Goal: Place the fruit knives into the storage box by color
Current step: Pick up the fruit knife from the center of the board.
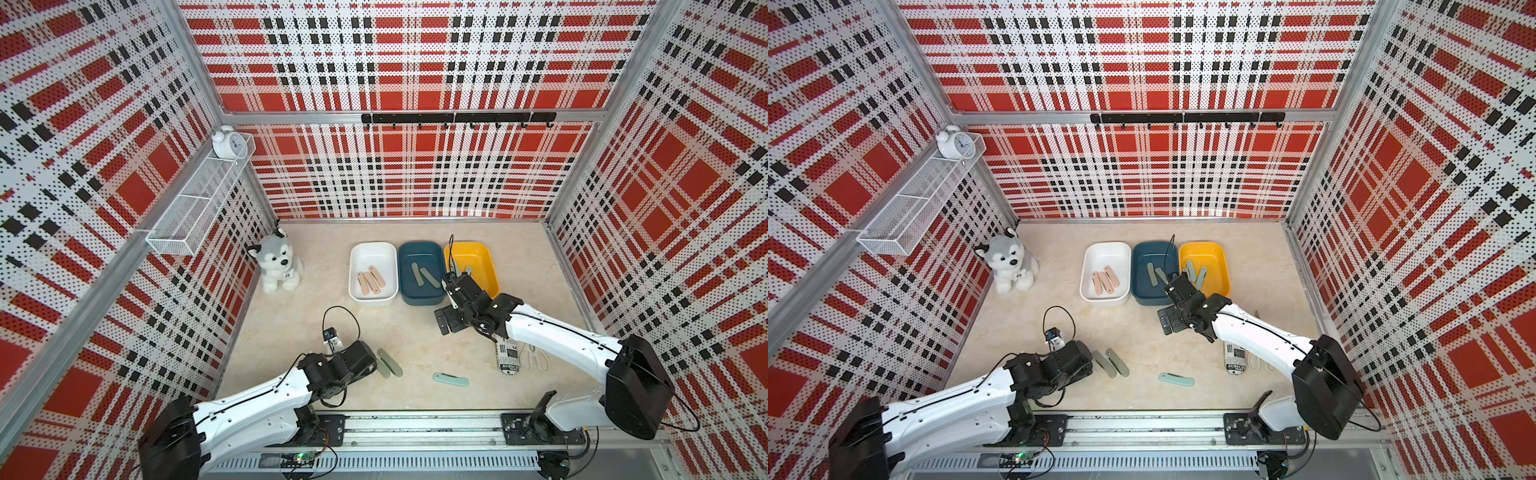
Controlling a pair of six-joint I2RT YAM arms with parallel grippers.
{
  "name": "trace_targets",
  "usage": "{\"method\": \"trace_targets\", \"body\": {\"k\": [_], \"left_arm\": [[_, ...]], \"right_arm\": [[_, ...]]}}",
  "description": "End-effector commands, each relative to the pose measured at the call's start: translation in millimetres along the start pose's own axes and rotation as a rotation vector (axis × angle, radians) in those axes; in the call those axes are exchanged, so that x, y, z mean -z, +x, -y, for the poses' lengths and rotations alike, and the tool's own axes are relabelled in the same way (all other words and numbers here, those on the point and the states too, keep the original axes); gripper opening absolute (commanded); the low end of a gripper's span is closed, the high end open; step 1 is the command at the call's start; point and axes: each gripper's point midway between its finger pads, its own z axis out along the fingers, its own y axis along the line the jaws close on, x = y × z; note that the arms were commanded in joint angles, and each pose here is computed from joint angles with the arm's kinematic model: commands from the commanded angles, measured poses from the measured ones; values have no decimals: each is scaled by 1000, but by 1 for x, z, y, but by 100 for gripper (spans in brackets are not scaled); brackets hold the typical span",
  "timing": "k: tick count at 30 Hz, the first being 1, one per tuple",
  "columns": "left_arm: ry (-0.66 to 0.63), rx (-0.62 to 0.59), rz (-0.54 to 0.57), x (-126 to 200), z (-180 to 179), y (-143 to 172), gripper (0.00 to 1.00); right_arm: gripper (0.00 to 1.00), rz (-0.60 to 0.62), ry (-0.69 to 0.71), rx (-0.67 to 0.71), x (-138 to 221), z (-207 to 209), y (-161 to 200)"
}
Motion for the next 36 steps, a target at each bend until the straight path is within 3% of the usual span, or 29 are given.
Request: {"method": "trace_targets", "body": {"k": [1, 6, 11, 17, 24, 36], "left_arm": [[-57, -32, 47, -1, 0, -5, 77], [-147, -129, 65, -6, 3, -7, 69], [-148, -186, 49, -16, 11, -3, 59], [-115, -159, 31, -24, 9, -1, 49], [-84, -145, 25, -28, 10, -4, 50], [-90, -163, 24, -28, 12, -2, 35]], "right_arm": [[100, 45, 18, -4, 7, 2, -12], [100, 48, 24, -4, 7, 3, -12], [100, 48, 23, -4, 7, 4, -13], [100, 48, 21, -10, 8, 5, -12], [100, 50, 30, -16, 12, 7, -14], [100, 50, 66, -1, 16, 12, -21]]}}
